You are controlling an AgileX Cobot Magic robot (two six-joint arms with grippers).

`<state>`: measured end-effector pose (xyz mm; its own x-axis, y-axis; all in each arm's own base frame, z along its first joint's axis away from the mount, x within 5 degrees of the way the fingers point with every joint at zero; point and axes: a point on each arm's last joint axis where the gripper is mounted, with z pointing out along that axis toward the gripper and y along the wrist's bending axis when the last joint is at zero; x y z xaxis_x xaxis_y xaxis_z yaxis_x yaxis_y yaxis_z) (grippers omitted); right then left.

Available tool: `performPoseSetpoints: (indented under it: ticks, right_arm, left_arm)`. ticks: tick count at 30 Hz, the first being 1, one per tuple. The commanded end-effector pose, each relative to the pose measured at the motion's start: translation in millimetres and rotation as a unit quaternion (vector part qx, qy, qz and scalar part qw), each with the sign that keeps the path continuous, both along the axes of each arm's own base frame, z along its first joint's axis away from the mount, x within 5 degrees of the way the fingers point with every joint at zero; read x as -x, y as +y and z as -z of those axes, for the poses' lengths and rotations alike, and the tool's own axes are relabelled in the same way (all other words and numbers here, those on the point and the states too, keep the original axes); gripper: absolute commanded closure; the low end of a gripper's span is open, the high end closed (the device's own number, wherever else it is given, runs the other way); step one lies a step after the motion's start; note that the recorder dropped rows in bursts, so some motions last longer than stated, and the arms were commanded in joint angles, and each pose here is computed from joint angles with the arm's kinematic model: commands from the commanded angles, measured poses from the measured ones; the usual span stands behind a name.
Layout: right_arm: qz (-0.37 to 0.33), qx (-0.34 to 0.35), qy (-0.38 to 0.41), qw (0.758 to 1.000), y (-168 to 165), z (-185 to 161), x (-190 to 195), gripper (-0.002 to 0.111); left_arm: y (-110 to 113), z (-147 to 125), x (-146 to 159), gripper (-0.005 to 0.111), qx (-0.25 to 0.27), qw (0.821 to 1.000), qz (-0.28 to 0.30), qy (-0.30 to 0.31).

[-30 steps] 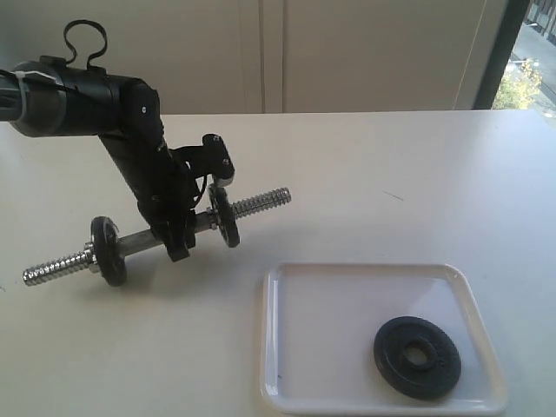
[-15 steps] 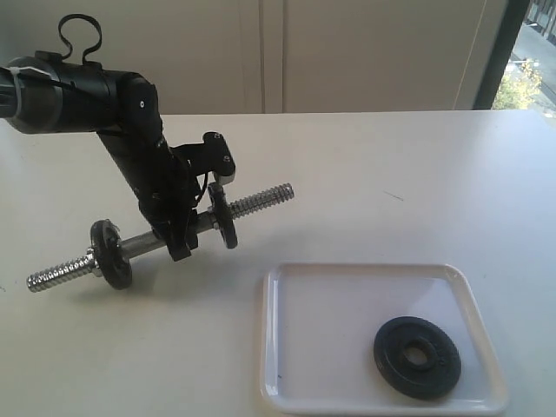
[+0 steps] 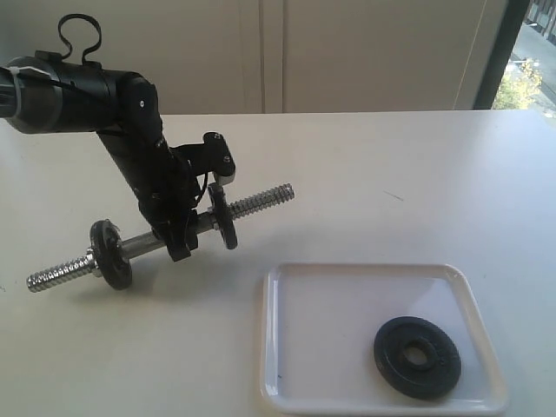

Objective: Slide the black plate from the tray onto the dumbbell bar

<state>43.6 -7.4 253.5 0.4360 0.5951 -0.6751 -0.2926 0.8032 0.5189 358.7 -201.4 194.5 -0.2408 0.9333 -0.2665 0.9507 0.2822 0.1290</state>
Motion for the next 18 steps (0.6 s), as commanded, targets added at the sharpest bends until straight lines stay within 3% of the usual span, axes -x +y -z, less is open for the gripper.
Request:
performPoseSetpoints:
  ticks: [1,6,9,12,14,17,18]
  right_arm:
    - [-0.046,-0.010,0.094,0.995,6.5,12.4,-6.6,0.108]
    - [-0.064,0.066,0.231,0.969,16.5,-2.3,-24.4,0.108]
    - [-0.083,0.149,0.345,0.923,25.5,-17.1,-50.0,0.108]
    - [-0.133,0.233,0.474,0.839,37.7,-29.5,-87.0,0.108]
    - [-0.183,0.292,0.551,0.760,46.2,-32.9,-111.9,0.108]
    - [-0.243,0.340,0.621,0.664,56.1,-34.2,-143.2,0.108]
    - [-0.251,0.350,0.631,0.645,59.1,-33.5,-151.1,0.108]
  left_arm:
    - [-1.9,-32.6,3.2,0.107,0.038,0.999,-0.008,-0.030]
    - [-1.8,-32.5,3.5,0.107,0.038,0.999,-0.008,-0.029]
    - [-1.8,-32.5,3.5,0.107,0.038,0.999,-0.008,-0.029]
    - [-1.8,-32.5,3.5,0.107,0.038,0.999,-0.008,-0.029]
    - [-1.8,-32.5,3.5,0.107,0.038,0.999,-0.008,-0.029]
    - [-1.9,-32.5,3.6,0.107,0.038,0.999,-0.008,-0.028]
    - [-1.9,-32.5,3.6,0.107,0.038,0.999,-0.008,-0.028]
